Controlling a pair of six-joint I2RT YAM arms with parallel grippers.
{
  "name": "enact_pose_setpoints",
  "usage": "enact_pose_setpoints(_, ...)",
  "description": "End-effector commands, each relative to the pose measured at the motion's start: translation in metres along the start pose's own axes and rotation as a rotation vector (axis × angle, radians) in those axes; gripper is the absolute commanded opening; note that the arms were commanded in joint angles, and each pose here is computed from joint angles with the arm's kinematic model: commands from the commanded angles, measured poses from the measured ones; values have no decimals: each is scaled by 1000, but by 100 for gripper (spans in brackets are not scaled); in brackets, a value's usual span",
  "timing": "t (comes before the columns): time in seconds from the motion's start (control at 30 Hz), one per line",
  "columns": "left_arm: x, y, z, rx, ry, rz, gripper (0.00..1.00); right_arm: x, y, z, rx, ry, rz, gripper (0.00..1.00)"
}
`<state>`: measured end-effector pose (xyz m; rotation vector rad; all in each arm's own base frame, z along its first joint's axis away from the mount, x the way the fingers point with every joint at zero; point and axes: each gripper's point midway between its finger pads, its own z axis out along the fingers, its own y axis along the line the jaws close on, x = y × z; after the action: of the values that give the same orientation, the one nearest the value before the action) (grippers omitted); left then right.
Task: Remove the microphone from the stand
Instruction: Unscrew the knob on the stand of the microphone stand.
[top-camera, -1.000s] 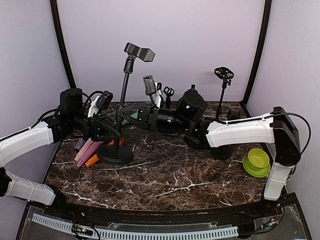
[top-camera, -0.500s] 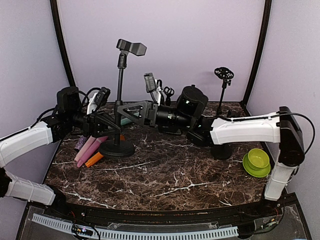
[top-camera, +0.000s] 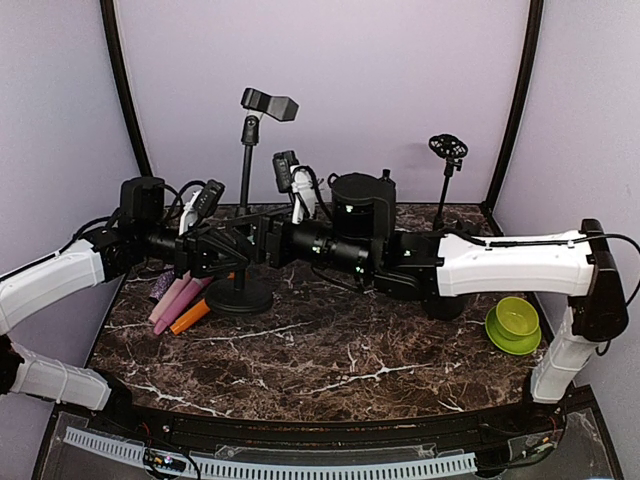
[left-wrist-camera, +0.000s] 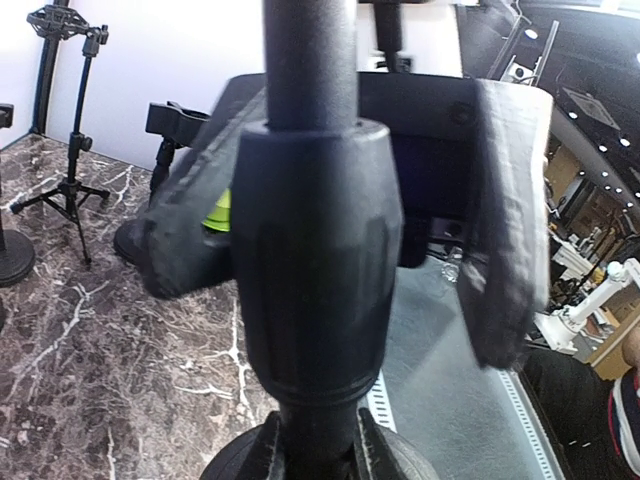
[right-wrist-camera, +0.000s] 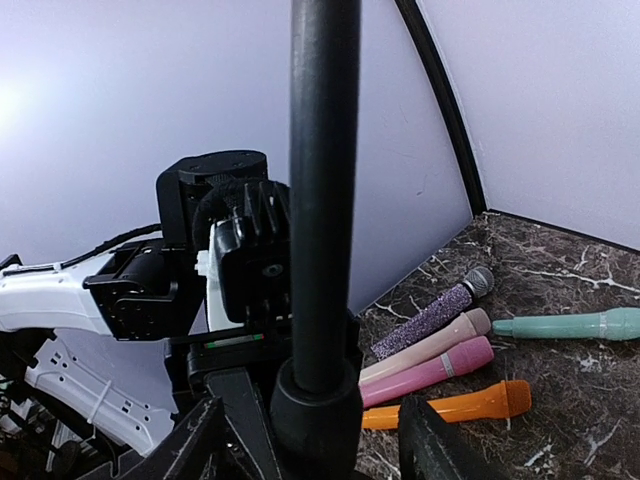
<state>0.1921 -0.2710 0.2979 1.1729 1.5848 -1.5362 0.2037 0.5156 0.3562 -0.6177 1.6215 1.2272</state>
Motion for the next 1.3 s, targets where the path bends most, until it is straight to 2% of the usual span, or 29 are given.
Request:
enact_pose_setpoints(0.0, -16, -5, -3, -24, -11, 115, 0, -9, -2, 10, 93, -29, -42, 55)
enact_pose_setpoints(0.13, -15, -3, -3, -40, -5, 126, 0, -8, -5, 20, 142, -12, -52, 45)
enact_pose_setpoints(0.33, -15, -2, -4, -53, 1, 138, 0, -12, -3, 20, 144, -20, -48, 19)
enact_pose_setpoints(0.57, -18, -6, -4, -35, -4, 136, 0, -20, 22, 11, -22, -23, -50, 3)
enact_pose_setpoints(0.77, -23, -25, -4, 77, -27, 87, 0, -31, 59, -14, -385, -28, 0, 1)
enact_pose_setpoints(0.97, -23, -37, -5, 157, -41, 29, 0, -50, 58, -8, -430, -122, -10, 1)
enact_pose_setpoints(1.0, -24, -39, -5, 165, -38, 25, 0, -29, 93, -25, -674, 10, 11, 2)
enact_pose_setpoints(1.1, -23, -41, -6, 178, -34, 13, 0, -37, 103, -29, -759, -65, -26, 2)
enact_pose_setpoints(1.17, -24, -43, -6, 187, -32, 6, 0, -27, 122, -49, -939, 25, 29, 2)
enact_pose_setpoints(1.27, -26, -45, -7, 194, -30, -1, 0, -29, 126, -52, -1015, 28, 46, 4)
